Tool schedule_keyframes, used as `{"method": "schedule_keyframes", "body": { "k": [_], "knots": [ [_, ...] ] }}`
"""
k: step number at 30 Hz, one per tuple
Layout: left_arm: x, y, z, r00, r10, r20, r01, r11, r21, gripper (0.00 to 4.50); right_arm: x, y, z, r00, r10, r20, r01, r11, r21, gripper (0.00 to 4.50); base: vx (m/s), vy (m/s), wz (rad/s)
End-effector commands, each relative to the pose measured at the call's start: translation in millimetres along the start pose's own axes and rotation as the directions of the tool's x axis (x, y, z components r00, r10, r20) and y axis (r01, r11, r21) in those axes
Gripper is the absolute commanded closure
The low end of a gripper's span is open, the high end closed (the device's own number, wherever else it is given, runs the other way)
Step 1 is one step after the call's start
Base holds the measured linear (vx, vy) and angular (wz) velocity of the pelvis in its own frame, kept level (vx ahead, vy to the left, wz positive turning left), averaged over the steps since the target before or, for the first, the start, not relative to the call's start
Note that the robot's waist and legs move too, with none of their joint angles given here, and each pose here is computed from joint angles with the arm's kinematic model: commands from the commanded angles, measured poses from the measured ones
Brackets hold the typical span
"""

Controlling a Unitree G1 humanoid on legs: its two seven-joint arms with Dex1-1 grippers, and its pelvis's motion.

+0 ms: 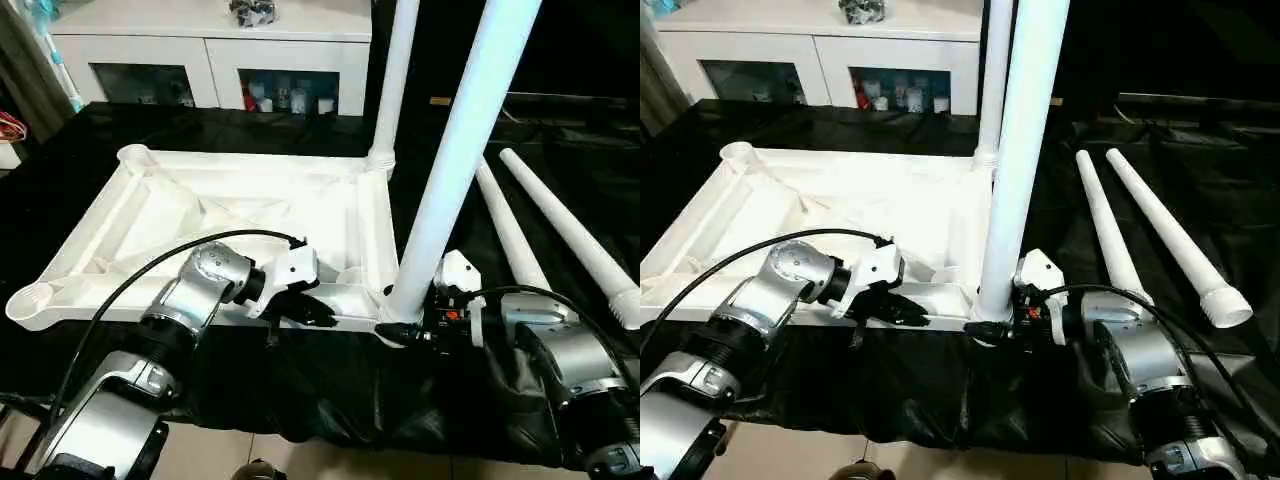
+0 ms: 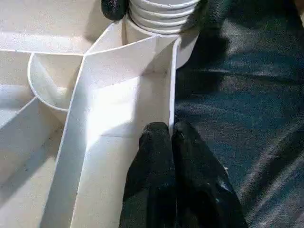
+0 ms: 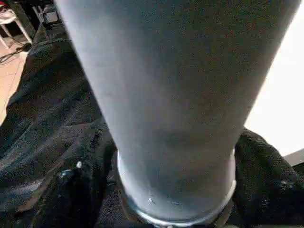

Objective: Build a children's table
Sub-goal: Rotate leg to tighten

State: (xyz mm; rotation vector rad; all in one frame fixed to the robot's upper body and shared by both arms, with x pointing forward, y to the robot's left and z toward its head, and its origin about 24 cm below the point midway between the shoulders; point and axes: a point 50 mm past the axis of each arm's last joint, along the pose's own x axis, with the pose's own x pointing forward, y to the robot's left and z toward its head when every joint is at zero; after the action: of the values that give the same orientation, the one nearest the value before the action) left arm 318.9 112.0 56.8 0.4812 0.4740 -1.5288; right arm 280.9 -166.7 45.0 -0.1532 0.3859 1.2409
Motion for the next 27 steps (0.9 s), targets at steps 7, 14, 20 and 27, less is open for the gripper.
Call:
{"method": "schedule_keyframes", "body": {
  "k": [7,14,20,27],
  "knots": [
    [8,-1.1,0.7,1.0,0.024,0.001,-0.024,1.0,-0.004,4.5,21.7,20.2,-3.1,0.991,0.133,-0.004,-0.133,0.991,-0.002,1.74,0.0,0.0,0.0],
    [18,6.7,10.6,0.992,0.117,0.046,-0.115,0.992,-0.05,4.5,32.9,1.4,-4.1,0.987,-0.146,0.064,0.143,0.988,0.058,1.77,0.0,0.0,0.0],
    [45,18.3,32.5,0.965,0.257,0.055,-0.253,0.965,-0.077,4.5,54.2,-21.1,-10.0,0.868,-0.496,0.033,0.479,0.852,0.213,1.78,0.0,0.0,0.0],
    [75,20.6,56.3,0.93,0.361,0.064,-0.354,0.929,-0.106,4.5,84.1,-31.5,1.0,0.738,-0.675,0.006,0.653,0.716,0.246,1.78,0.0,0.0,0.0]
  ]
}}
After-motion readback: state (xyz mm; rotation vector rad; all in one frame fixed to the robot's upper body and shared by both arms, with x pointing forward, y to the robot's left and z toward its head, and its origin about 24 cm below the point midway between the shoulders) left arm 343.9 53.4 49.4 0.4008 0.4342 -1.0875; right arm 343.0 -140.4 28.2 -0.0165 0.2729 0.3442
